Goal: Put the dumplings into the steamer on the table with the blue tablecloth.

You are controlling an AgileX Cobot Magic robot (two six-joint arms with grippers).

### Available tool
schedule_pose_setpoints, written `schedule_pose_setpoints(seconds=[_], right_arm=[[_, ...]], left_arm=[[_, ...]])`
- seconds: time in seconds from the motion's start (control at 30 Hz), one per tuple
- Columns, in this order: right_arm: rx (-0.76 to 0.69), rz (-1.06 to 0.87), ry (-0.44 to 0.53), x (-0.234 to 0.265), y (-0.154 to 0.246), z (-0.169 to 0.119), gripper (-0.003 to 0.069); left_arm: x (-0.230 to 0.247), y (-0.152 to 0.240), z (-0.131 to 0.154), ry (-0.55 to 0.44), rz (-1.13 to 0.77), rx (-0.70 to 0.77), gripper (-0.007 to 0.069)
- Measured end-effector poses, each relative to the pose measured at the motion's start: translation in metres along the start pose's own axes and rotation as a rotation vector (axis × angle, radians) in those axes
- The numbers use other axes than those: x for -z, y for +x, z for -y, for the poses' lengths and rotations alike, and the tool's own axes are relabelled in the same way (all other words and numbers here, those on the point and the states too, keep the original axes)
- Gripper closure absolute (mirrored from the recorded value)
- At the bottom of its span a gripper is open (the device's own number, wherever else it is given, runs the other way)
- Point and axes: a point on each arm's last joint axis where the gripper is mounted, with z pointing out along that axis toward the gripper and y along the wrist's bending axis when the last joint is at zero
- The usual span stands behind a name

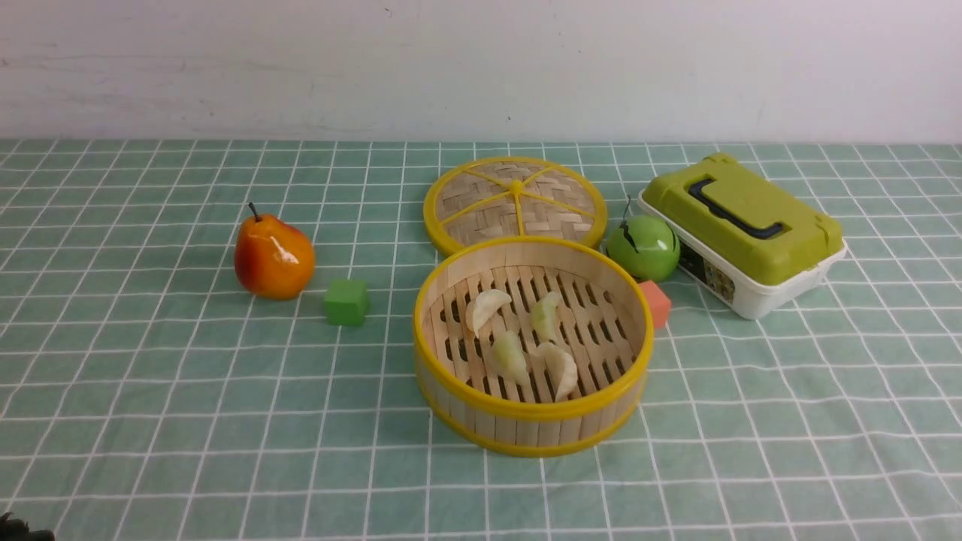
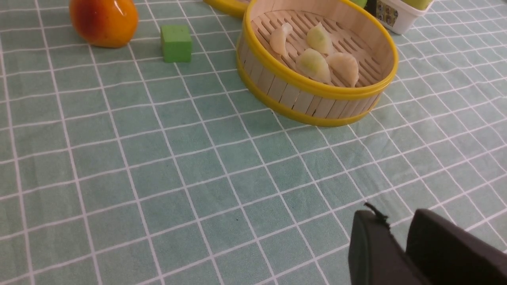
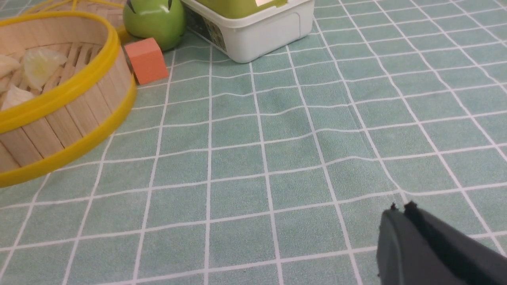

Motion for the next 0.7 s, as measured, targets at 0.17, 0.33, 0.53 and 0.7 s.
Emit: schedule_pose_setpoints(seconds=[0.17, 0.33, 0.53, 0.7], right_arm=[[0.0, 0.0, 0.0, 0.0, 0.0, 0.0, 0.065], [0.0, 0.0, 0.0, 0.0, 0.0, 0.0, 0.065], [0.0, 0.0, 0.0, 0.0, 0.0, 0.0, 0.0648], [0.0, 0.0, 0.0, 0.0, 0.0, 0.0, 0.0643]], left_arm=[[0.0, 0.001, -0.003, -0.028, -0.015, -0.022, 0.0484], [-0.002, 0.004, -0.005, -0.036, 0.036, -0.035, 0.0515], [-0.013, 0.023, -0.021, -0.149, 0.385, -0.01, 0.064], [-0.022, 0.053, -0.036, -0.285, 0.565, 0.039, 0.064]])
